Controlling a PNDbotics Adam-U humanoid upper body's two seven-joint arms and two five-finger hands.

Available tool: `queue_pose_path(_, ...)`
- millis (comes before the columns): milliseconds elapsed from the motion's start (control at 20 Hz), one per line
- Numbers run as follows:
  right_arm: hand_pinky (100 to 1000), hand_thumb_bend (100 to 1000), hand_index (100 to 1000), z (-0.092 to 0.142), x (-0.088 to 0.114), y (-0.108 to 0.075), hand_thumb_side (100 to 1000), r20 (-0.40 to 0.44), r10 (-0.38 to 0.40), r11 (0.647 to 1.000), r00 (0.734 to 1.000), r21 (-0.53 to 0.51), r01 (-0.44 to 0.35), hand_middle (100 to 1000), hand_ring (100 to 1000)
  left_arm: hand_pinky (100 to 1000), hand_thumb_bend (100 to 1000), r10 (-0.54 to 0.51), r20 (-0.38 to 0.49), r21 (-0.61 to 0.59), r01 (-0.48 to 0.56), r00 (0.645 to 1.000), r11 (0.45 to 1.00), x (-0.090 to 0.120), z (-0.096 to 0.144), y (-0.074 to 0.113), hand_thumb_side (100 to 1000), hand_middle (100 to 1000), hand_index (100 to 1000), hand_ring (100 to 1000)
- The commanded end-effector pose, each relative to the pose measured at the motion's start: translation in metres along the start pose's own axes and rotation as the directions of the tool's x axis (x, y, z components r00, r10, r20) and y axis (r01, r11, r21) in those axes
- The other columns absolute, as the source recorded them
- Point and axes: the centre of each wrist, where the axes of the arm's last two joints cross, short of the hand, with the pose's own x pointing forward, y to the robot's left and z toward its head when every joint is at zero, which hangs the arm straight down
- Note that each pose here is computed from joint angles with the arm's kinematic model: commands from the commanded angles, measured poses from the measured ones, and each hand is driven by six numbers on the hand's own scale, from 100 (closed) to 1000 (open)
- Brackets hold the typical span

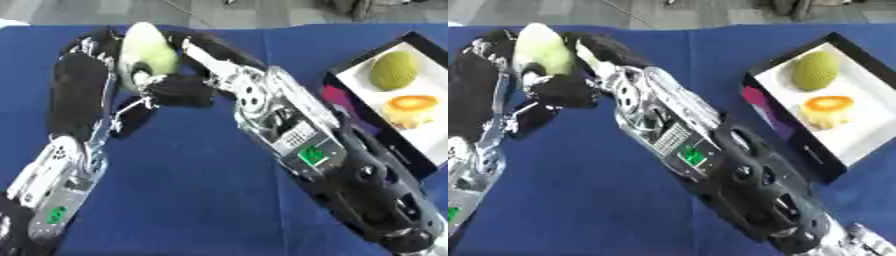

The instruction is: Pick up the objects with one hand, pass them to the other hand, and then place them into the box on the other side of the table.

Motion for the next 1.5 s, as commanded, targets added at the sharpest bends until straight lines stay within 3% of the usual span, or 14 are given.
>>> queue_pose_path(50, 726, 100, 921, -0.007, 0.003, 0.002, 587, -0.090, -0.047, 0.992, 0.995, 0.110, 0.056, 828, 853, 646, 100, 0.031, 0.085, 0.063, -0.036, 0.996, 0.997, 0.010, -0.008, 0.010, 232, 484, 556, 540)
queue_pose_path(300, 663, 100, 684, -0.019, -0.011, 0.002, 299, -0.133, -0.127, 0.991, 0.983, 0.019, 0.131, 561, 716, 654, 100, 0.044, 0.125, 0.049, -0.050, 0.991, 0.998, 0.012, -0.007, 0.008, 161, 498, 587, 553)
queue_pose_path(400, 652, 100, 642, -0.023, -0.015, 0.005, 191, -0.141, -0.174, 0.985, 0.975, -0.018, 0.173, 517, 688, 661, 100, 0.048, 0.110, 0.041, -0.053, 0.993, 0.998, 0.011, -0.007, 0.006, 162, 511, 604, 566)
queue_pose_path(450, 636, 100, 581, -0.025, -0.016, 0.007, 111, -0.143, -0.197, 0.980, 0.970, -0.032, 0.194, 463, 655, 679, 253, 0.048, 0.100, 0.039, -0.052, 0.994, 0.998, 0.010, -0.007, 0.006, 212, 548, 647, 595)
queue_pose_path(550, 617, 100, 533, -0.028, -0.018, 0.010, 100, -0.144, -0.239, 0.971, 0.960, -0.057, 0.233, 414, 618, 729, 460, 0.040, 0.057, 0.034, -0.042, 0.998, 0.999, 0.007, -0.006, 0.005, 379, 627, 742, 667)
queue_pose_path(650, 600, 100, 507, -0.029, -0.018, 0.011, 100, -0.140, -0.277, 0.960, 0.951, -0.077, 0.268, 387, 597, 796, 507, 0.022, -0.004, 0.010, -0.022, 1.000, 1.000, 0.002, -0.004, 0.002, 413, 724, 821, 759)
queue_pose_path(750, 593, 100, 498, -0.027, -0.018, 0.010, 100, -0.133, -0.311, 0.949, 0.941, -0.100, 0.300, 377, 591, 823, 588, 0.005, -0.081, -0.030, -0.008, 0.997, 1.000, -0.003, -0.001, -0.001, 518, 759, 850, 792)
queue_pose_path(950, 581, 100, 490, -0.021, -0.021, 0.001, 100, -0.117, -0.370, 0.924, 0.922, -0.147, 0.352, 368, 585, 834, 658, -0.019, -0.225, -0.095, -0.003, 0.974, 0.995, -0.015, 0.003, -0.003, 551, 797, 879, 829)
queue_pose_path(1300, 566, 100, 493, -0.004, -0.025, -0.026, 100, -0.075, -0.473, 0.855, 0.878, -0.279, 0.437, 368, 584, 832, 700, -0.052, -0.305, -0.209, -0.014, 0.951, 0.978, -0.039, 0.011, -0.004, 650, 793, 879, 832)
queue_pose_path(1500, 557, 100, 497, 0.010, -0.036, -0.056, 107, -0.051, -0.532, 0.778, 0.845, -0.425, 0.464, 373, 583, 817, 583, -0.054, -0.311, -0.226, -0.018, 0.949, 0.974, -0.051, 0.013, 0.007, 651, 756, 848, 815)
